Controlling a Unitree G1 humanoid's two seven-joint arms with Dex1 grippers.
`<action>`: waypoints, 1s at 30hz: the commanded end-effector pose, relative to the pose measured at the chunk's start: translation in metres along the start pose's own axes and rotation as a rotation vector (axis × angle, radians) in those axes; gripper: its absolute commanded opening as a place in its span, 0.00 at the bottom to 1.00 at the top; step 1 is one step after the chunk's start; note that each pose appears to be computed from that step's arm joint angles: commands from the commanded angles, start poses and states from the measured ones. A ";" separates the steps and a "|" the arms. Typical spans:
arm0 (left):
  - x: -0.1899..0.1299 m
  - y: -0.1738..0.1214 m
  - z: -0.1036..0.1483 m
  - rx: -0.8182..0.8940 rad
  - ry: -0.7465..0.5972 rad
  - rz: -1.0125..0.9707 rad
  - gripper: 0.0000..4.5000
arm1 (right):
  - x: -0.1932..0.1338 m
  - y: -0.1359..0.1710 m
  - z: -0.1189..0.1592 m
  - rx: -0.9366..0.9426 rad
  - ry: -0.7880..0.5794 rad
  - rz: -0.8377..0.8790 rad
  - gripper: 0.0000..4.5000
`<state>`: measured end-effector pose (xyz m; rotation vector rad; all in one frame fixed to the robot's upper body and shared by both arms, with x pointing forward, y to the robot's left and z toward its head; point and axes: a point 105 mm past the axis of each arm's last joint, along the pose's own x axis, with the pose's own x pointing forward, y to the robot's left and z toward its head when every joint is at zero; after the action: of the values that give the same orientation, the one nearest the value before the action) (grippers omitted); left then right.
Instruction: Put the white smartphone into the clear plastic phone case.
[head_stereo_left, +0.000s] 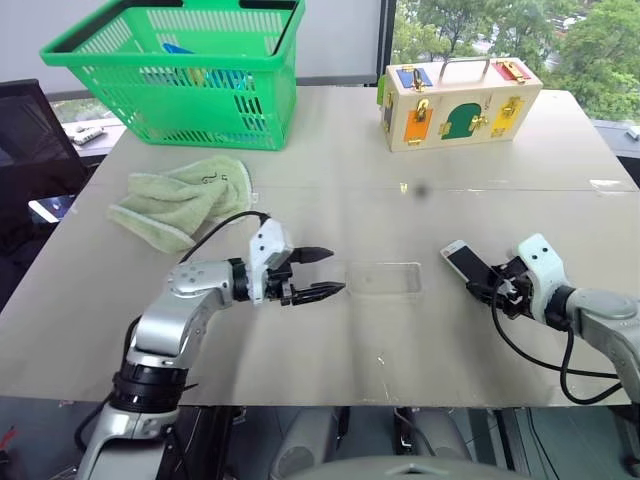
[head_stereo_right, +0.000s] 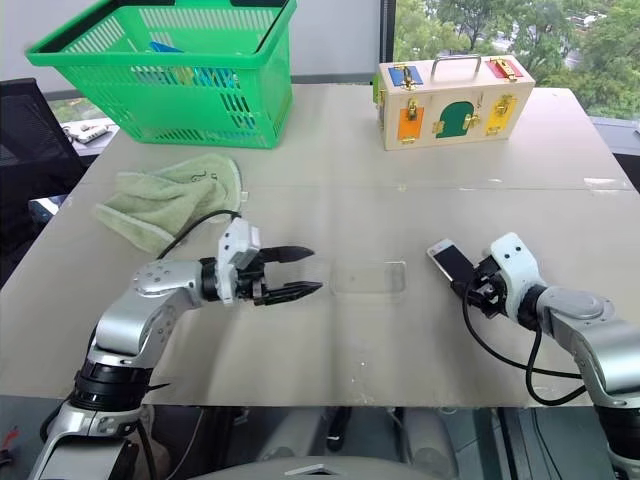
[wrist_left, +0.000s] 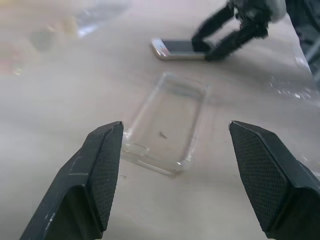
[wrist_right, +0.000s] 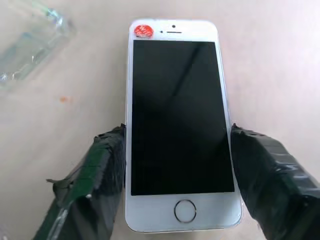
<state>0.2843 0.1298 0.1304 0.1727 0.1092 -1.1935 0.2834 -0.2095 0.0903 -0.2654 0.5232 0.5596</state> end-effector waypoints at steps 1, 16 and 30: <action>-0.007 0.000 0.010 0.041 -0.051 0.027 0.77 | 0.000 0.010 0.008 -0.035 -0.055 0.089 0.61; -0.010 0.007 0.002 0.011 -0.030 0.062 0.77 | 0.009 0.063 0.082 -0.235 -0.221 0.339 0.61; -0.013 0.003 -0.002 0.008 -0.017 0.084 0.77 | 0.038 0.079 0.073 -0.624 -0.063 0.461 0.61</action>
<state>0.2851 0.1453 0.1188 0.1476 0.1318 -1.1049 0.2917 -0.1029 0.1129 -0.6668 0.3892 1.1676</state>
